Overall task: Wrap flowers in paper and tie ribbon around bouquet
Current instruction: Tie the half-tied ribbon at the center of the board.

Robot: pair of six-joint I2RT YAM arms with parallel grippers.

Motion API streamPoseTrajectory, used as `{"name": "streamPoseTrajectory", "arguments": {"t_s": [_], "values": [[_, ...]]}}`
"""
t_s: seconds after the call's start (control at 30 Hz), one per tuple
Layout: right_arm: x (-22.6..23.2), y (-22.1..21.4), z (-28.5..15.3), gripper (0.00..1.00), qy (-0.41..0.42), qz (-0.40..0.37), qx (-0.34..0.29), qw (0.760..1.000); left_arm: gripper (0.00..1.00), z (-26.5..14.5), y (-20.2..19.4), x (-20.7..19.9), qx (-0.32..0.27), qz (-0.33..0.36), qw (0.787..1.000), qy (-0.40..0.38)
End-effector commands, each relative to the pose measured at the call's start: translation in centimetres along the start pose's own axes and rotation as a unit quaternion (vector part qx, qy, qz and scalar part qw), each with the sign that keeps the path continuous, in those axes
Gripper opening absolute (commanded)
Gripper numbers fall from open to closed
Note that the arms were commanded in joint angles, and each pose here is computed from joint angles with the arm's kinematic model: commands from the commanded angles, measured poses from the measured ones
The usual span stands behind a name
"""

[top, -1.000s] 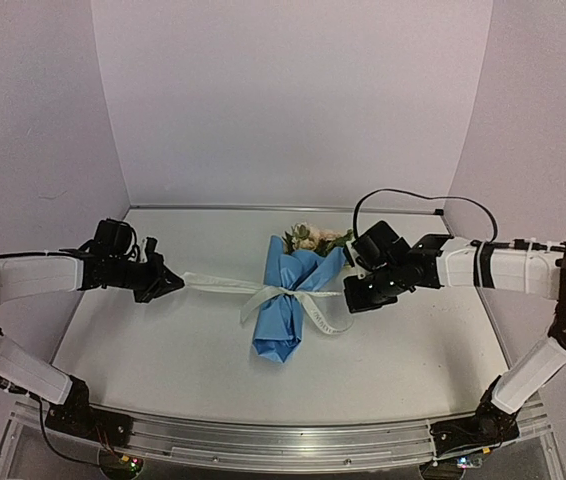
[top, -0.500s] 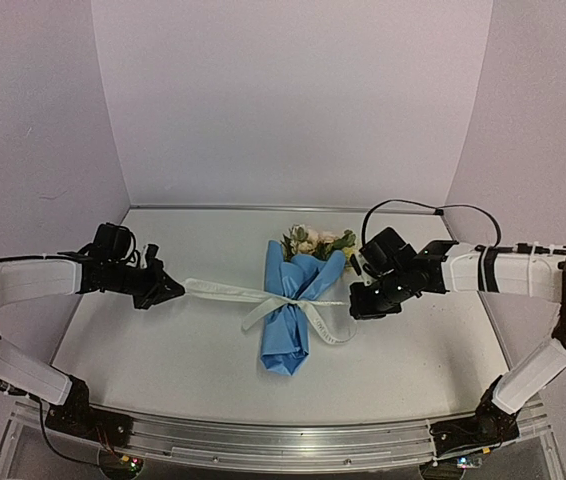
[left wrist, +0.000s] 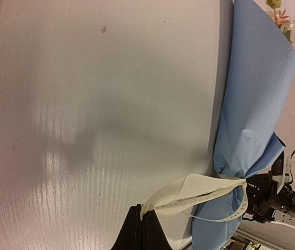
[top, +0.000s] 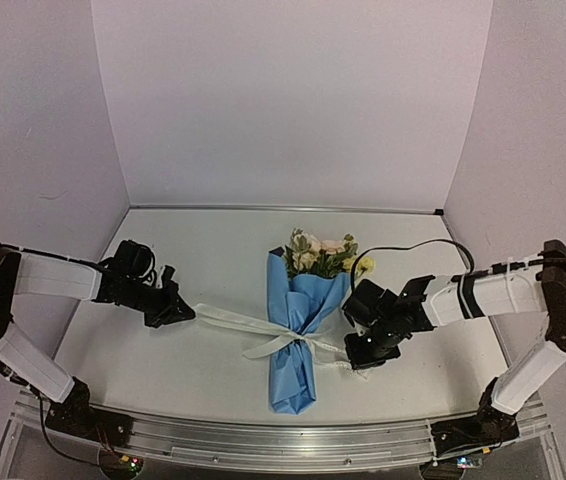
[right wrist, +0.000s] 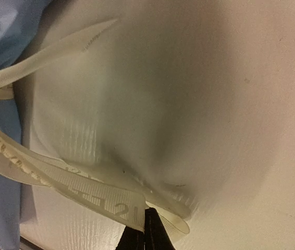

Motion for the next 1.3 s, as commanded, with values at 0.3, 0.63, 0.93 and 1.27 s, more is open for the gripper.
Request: {"name": "streamPoseTrajectory", "arguments": {"t_s": [0.3, 0.63, 0.93, 1.27], "values": [[0.2, 0.3, -4.0, 0.51, 0.015, -0.012, -0.07, 0.997, 0.54, -2.7, 2.4, -3.5, -0.084, 0.123, 0.989, -0.021], [1.3, 6.9, -2.7, 0.45, 0.106, -0.062, -0.104, 0.987, 0.48, 0.4, -1.1, -8.6, 0.031, 0.228, 0.967, -0.112], [2.5, 6.9, 0.3, 0.48, 0.183, -0.146, -0.084, 0.969, 0.48, 3.6, -4.9, -11.1, 0.128, 0.273, 0.941, -0.152], [4.5, 6.3, 1.3, 0.57, 0.136, -0.196, -0.103, 0.966, 0.48, 4.9, -5.3, -11.6, 0.148, 0.273, 0.937, -0.162]]}}
Point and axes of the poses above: each gripper's point midway between its finger pads, its own z axis out along the fingers, its own x axis along the line the jaws close on, y = z × x, the point moved 8 cm from there along -z, back along the fingers
